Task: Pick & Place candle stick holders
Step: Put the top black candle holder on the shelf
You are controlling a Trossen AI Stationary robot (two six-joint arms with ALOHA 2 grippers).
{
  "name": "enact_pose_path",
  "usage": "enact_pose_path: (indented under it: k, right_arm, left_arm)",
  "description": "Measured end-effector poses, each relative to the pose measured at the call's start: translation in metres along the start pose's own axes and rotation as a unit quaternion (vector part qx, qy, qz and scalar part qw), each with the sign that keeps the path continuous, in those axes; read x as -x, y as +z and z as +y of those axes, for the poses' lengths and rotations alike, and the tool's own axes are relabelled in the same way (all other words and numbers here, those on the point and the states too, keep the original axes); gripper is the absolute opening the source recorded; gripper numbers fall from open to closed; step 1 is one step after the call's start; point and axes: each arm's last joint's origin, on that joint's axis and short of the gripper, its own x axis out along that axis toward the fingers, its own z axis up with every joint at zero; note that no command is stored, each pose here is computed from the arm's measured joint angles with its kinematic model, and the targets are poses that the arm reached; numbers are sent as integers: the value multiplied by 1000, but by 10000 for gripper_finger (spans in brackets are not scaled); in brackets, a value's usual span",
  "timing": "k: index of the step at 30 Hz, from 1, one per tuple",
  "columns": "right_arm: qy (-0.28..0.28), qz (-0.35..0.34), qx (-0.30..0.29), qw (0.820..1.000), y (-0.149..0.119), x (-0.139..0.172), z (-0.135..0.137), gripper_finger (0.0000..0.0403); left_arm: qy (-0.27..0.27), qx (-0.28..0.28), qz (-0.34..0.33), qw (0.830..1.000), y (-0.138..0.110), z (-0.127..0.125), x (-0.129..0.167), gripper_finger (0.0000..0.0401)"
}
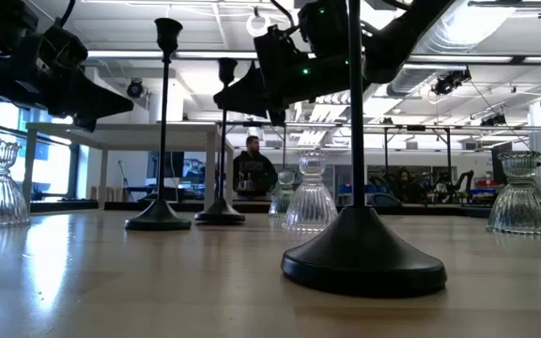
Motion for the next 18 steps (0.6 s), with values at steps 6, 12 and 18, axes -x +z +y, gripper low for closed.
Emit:
enact_pose_path:
  k: [6, 12, 18]
  right_arm:
    - [-7, -10, 4, 1000, 17, 10, 2, 182]
    - [-7, -15, 17, 1000, 44, 31, 7, 219]
    - [-14, -1, 19, 1000, 34, 25, 5, 173]
  left_arm:
    - [-11, 18, -37, 999, 8, -1, -6, 12]
    - [-8, 49, -29, 998, 8, -1, -18, 3]
    - [-15, 51, -30, 998, 7, -1, -31, 1]
